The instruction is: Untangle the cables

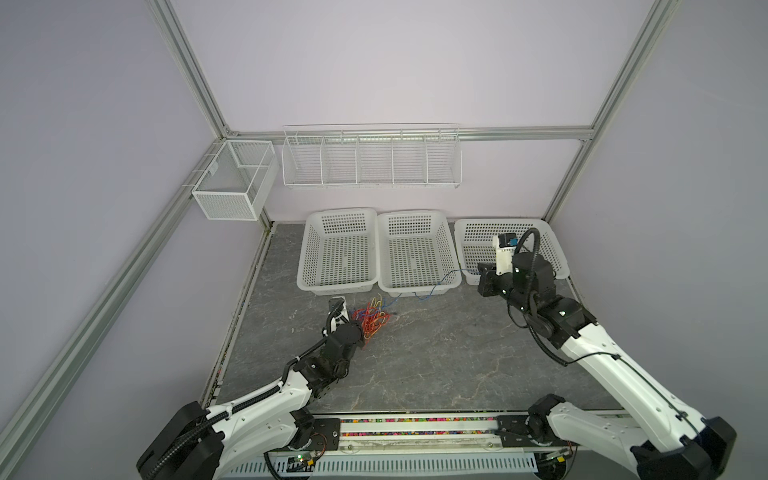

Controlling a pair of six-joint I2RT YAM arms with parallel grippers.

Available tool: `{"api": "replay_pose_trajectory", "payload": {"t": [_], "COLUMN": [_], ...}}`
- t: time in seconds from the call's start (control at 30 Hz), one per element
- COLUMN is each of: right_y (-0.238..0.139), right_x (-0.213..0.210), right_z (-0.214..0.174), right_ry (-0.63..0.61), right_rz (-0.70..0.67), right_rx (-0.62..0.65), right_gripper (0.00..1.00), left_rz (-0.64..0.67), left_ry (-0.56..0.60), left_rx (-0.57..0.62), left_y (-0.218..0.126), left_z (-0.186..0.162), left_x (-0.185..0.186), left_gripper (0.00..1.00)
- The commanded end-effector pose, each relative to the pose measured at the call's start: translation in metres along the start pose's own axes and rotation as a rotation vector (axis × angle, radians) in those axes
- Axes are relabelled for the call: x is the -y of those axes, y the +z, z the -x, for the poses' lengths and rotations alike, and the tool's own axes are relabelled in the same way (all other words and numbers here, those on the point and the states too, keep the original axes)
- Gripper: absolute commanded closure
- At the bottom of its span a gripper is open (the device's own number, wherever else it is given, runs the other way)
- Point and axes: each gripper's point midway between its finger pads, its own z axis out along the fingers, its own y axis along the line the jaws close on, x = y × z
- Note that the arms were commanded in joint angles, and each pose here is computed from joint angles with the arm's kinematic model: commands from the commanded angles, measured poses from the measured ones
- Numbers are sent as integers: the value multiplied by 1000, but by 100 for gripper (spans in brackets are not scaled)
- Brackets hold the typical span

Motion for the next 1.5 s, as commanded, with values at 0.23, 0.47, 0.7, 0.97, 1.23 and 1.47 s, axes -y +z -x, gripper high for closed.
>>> {"api": "replay_pose_trajectory", "payload": {"t": [0.23, 0.47, 0.7, 0.97, 1.23, 1.47], "right_y": [-49, -57, -39, -28, -24, -17], "right_x": [18, 35, -2, -19, -30, -11], "right_z": [73, 84, 79, 76, 65, 40], "right_ry": [-28, -67, -76, -56, -51, -24], "right_rz": [-122, -234, -29, 69, 135, 54], "right_rx": [267, 298, 267, 244, 204, 144], "right_gripper": [94, 94, 94, 94, 94, 91], "left_rz": [2, -2, -144, -241, -348, -392], "left_ry": [-13, -13, 17, 43, 97, 103], "left_rx": [20, 21, 38, 61, 61, 54], "left_y": [1, 1, -3, -1, 5, 14], "left_z": [7, 7, 16, 23, 29, 29], "left_x": [1, 2, 28, 50, 81, 99], "left_gripper": [100, 100, 35, 21, 15, 13]}}
